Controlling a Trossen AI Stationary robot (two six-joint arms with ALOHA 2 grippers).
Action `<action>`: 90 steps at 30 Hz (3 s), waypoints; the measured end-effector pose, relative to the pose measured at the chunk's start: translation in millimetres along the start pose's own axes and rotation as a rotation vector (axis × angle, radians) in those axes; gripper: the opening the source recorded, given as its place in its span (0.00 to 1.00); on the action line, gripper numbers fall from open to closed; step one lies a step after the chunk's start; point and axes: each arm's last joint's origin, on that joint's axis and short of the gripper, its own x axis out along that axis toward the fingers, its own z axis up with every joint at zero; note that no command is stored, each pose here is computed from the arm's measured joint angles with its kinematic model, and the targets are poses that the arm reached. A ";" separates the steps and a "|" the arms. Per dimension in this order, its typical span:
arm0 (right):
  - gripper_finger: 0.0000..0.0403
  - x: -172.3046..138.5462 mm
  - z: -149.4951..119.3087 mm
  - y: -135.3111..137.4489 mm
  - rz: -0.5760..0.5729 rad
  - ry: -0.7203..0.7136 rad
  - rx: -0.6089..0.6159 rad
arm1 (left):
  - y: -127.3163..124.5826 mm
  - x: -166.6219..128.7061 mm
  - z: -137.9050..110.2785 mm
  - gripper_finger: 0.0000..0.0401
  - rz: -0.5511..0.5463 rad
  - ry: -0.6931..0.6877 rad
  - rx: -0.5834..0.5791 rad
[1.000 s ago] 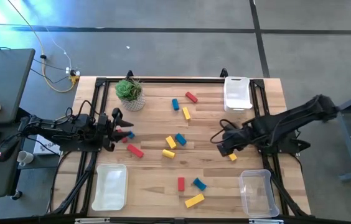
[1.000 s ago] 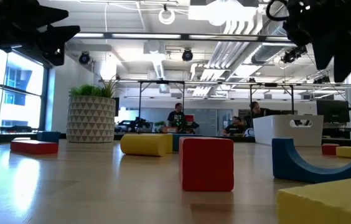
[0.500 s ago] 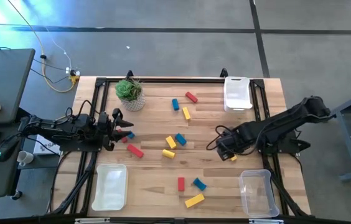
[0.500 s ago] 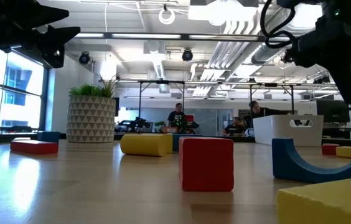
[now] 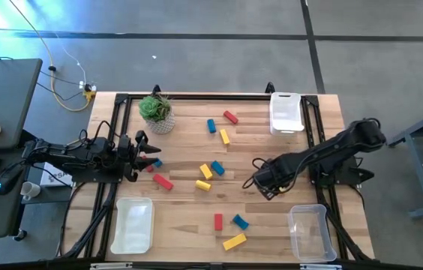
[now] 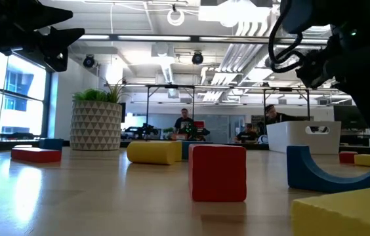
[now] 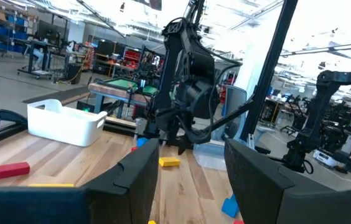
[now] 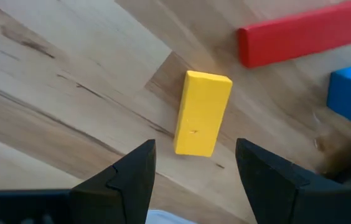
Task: Sort & place blocks by color
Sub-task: Put the yellow block into the top white bin
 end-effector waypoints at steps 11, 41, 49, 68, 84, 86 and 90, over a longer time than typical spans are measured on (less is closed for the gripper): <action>0.51 23.1 6.0 8.2 -0.092 0.043 -0.089 | 0.0 0.0 0.1 0.42 0.000 0.000 0.000; 0.23 42.4 15.4 3.8 0.032 0.146 0.004 | 0.0 0.0 0.0 0.42 0.000 0.000 -0.046; 0.23 -6.7 23.2 21.6 0.185 -0.008 0.080 | 0.6 0.0 0.1 0.42 0.020 -0.007 -0.141; 0.23 -108.9 84.3 -9.0 0.070 -0.455 0.257 | 1.1 -0.5 8.7 0.42 0.068 -0.116 -0.259; 0.23 -128.1 132.5 -110.8 -0.255 -0.367 0.421 | -6.7 7.5 49.1 0.42 0.175 -0.045 -0.131; 0.23 -128.0 137.8 -123.4 -0.270 -0.350 0.430 | -7.1 10.7 52.2 0.42 0.213 0.027 -0.111; 0.23 -127.3 147.9 -146.9 -0.276 -0.330 0.476 | -7.3 17.6 54.7 0.42 0.277 0.154 -0.090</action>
